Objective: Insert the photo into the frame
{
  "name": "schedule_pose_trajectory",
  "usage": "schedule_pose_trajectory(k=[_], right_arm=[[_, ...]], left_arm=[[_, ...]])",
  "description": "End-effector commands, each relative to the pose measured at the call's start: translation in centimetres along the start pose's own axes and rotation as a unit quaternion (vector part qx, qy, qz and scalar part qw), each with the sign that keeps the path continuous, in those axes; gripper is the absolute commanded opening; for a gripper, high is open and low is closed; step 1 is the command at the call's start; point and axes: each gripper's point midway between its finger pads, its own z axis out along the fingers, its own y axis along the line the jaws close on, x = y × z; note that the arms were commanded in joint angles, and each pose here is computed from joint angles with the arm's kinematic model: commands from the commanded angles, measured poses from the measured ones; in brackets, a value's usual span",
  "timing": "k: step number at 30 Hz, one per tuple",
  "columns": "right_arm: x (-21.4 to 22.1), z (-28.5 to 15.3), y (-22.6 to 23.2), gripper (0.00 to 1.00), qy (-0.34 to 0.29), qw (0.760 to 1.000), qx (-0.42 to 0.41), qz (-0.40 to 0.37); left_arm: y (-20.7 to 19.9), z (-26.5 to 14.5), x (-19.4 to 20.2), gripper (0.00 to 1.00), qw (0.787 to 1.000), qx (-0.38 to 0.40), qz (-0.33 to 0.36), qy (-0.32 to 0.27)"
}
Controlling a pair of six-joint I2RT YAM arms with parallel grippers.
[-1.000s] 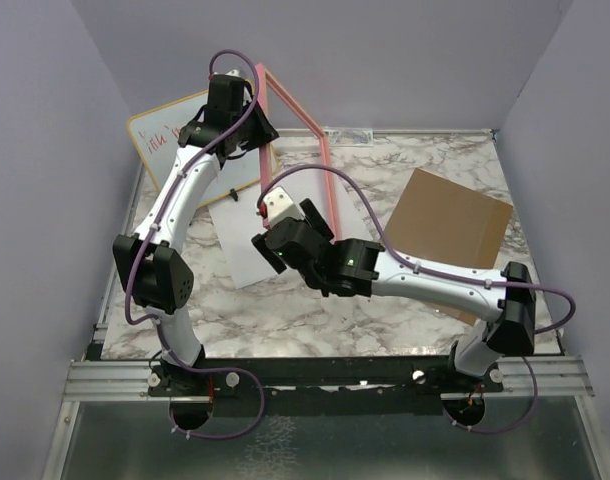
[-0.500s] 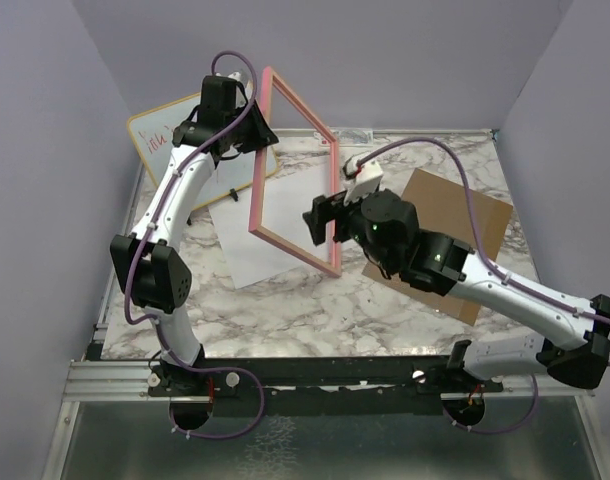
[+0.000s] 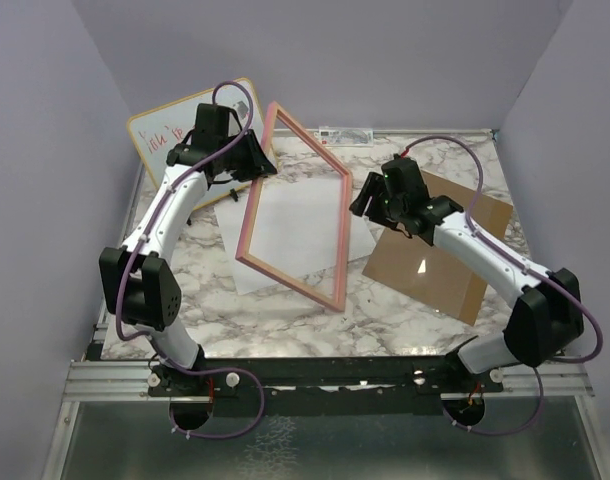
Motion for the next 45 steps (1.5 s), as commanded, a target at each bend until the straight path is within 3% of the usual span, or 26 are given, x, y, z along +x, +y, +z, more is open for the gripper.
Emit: schedule_pose_trajectory(k=[1, 8, 15, 22, 29, 37, 45], right_arm=[[2.4, 2.9, -2.4, 0.63, 0.073, 0.995, 0.023, 0.067], [2.2, 6.8, -5.0, 0.63, 0.088, 0.992, 0.048, 0.08], [3.0, 8.5, -5.7, 0.66, 0.097, 0.994, 0.035, 0.04], [3.8, 9.0, -7.2, 0.68, 0.115, 0.991, 0.062, 0.01], [3.2, 8.5, -7.7, 0.68, 0.107, 0.992, 0.071, -0.001], [3.7, 8.2, -8.1, 0.68, 0.113, 0.991, 0.075, -0.002], [2.0, 7.2, -7.9, 0.68, 0.091, 0.992, 0.084, -0.012]], left_arm=[[1.6, -1.0, 3.6, 0.0, 0.998, -0.007, 0.044, 0.039], [2.9, -1.3, 6.9, 0.0, 0.999, -0.011, 0.004, 0.038], [7.6, -2.3, 9.2, 0.0, 0.995, -0.093, -0.023, -0.016], [11.5, -1.9, 11.8, 0.12, 0.992, -0.116, -0.029, -0.033], [14.9, -1.7, 13.6, 0.33, 0.99, -0.136, -0.043, -0.016], [19.5, -3.2, 14.1, 0.37, 0.975, -0.219, -0.039, -0.014], [17.8, -3.2, 12.1, 0.45, 0.982, -0.186, -0.027, -0.024]])
